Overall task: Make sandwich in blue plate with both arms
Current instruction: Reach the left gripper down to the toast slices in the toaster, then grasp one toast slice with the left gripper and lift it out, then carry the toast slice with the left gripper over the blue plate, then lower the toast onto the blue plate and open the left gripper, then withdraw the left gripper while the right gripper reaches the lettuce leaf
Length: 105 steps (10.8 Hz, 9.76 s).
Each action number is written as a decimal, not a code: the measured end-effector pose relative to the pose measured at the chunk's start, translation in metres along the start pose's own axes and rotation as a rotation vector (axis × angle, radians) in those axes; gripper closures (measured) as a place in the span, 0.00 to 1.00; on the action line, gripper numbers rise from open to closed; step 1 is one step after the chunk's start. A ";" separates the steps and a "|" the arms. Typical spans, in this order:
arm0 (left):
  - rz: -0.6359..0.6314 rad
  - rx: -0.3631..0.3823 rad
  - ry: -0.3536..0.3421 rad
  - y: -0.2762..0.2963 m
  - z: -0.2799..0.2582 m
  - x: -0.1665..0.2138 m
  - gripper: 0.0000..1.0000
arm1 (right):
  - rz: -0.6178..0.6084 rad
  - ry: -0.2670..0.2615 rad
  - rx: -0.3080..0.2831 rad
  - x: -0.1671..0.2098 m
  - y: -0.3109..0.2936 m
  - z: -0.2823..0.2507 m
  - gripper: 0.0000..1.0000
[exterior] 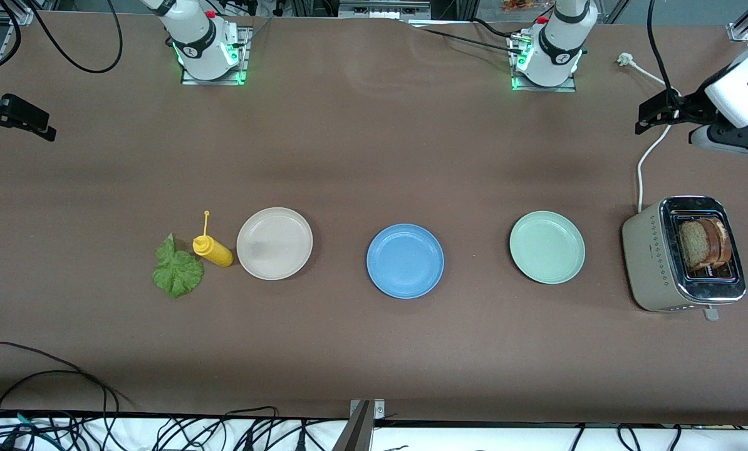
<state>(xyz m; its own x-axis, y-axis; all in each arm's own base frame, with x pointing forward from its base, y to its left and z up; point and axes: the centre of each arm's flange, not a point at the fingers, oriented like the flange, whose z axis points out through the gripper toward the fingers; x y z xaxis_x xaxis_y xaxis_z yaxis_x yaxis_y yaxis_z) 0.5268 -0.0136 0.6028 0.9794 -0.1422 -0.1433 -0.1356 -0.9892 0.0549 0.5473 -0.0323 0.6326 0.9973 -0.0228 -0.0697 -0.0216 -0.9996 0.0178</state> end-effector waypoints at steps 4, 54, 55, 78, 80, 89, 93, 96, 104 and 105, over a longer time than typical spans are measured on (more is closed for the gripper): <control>-0.032 -0.006 -0.015 -0.018 0.008 0.003 0.00 | 0.000 0.000 0.000 0.000 0.000 0.000 0.00; 0.285 0.027 -0.030 -0.025 0.058 0.127 0.90 | 0.010 -0.014 0.001 -0.002 0.006 0.001 0.00; 0.265 0.024 -0.037 0.013 0.063 0.132 0.90 | 0.010 -0.014 0.001 -0.002 0.006 0.001 0.00; 0.090 -0.726 -0.057 0.257 0.376 0.233 0.90 | 0.001 -0.038 0.001 0.000 0.001 0.008 0.00; 0.090 -0.732 -0.061 0.258 0.380 0.232 0.77 | 0.003 -0.048 0.001 0.003 0.002 0.012 0.00; 0.162 -0.587 -0.058 0.194 0.328 0.232 0.00 | -0.048 -0.012 0.039 0.086 -0.018 0.111 0.00; 0.216 -0.353 -0.005 0.118 0.249 0.225 0.00 | -0.090 0.001 0.028 0.129 -0.032 0.186 0.00; 0.249 -0.120 0.037 0.071 0.174 0.204 0.00 | -0.127 0.016 0.018 0.157 -0.035 0.254 0.00; 0.233 0.090 0.073 0.053 -0.017 0.083 0.00 | -0.145 0.070 0.076 0.189 -0.050 0.387 0.00; 0.217 0.069 0.073 0.046 -0.023 0.075 0.00 | -0.152 0.068 0.078 0.190 -0.056 0.400 0.00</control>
<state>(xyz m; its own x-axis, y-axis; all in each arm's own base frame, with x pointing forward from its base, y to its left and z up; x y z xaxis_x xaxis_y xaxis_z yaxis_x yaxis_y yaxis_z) 0.5975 -0.0686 0.6174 0.9341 -0.3513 -0.0630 -0.3515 -0.9361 0.0084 0.7096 0.0127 0.2191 0.9919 0.1270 0.0022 0.1268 -0.9898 -0.0652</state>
